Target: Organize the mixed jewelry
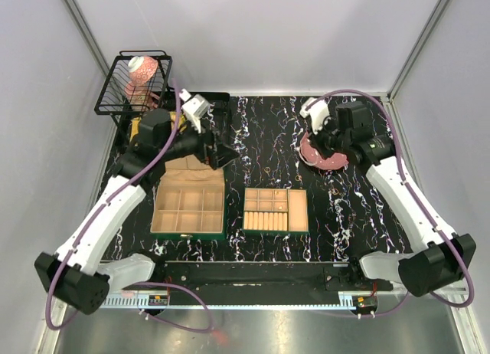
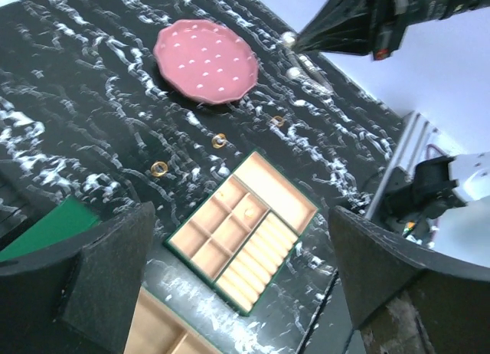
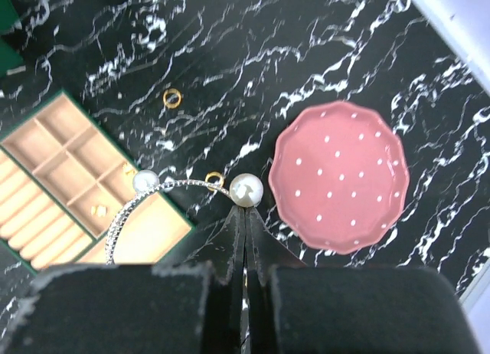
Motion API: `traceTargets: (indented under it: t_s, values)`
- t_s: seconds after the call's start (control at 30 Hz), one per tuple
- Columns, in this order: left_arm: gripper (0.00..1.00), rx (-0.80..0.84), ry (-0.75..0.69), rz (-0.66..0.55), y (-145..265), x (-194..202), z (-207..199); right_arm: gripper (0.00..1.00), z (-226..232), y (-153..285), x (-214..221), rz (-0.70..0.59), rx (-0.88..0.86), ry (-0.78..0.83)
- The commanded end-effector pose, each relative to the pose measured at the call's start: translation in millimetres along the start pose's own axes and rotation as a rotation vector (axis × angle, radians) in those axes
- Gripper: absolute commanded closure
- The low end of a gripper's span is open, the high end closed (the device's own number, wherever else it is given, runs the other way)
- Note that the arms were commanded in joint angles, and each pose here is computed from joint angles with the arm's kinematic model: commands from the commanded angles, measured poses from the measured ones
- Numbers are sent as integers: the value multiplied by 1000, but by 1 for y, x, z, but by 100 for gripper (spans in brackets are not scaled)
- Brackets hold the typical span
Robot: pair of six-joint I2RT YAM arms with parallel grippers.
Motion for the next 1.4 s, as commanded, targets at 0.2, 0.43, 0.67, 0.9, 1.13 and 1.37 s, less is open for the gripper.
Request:
traceTargets:
  t_s: [0.2, 0.43, 0.67, 0.9, 1.13, 1.37]
  values:
    - [4, -41, 172, -82, -57, -59, -10, 100, 4, -8, -79, -193, 175, -26]
    - [8, -47, 229, -64, -94, -51, -11, 100, 11, -11, -99, -249, 230, -66]
    - [16, -41, 270, -54, -127, -39, -12, 100, 17, -11, -109, -267, 234, -113]
    - [20, -5, 298, -53, -143, -40, -14, 100, 20, -17, -105, -251, 248, -139]
    - [23, 36, 323, -58, -149, -40, -19, 100, 19, -22, -99, -235, 275, -149]
    - [32, 53, 341, -60, -153, -41, -20, 100, 22, -22, -100, -235, 266, -163]
Point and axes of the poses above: each gripper's point midway between its finger pads, its own y axis back along the fingers, its own z axis along the line the jaws close on, x = y × z, the point moved 4 cm from there along y, back along the fingers, and after that the axes turned 13 degrees about -y, right-handed, at the moved point
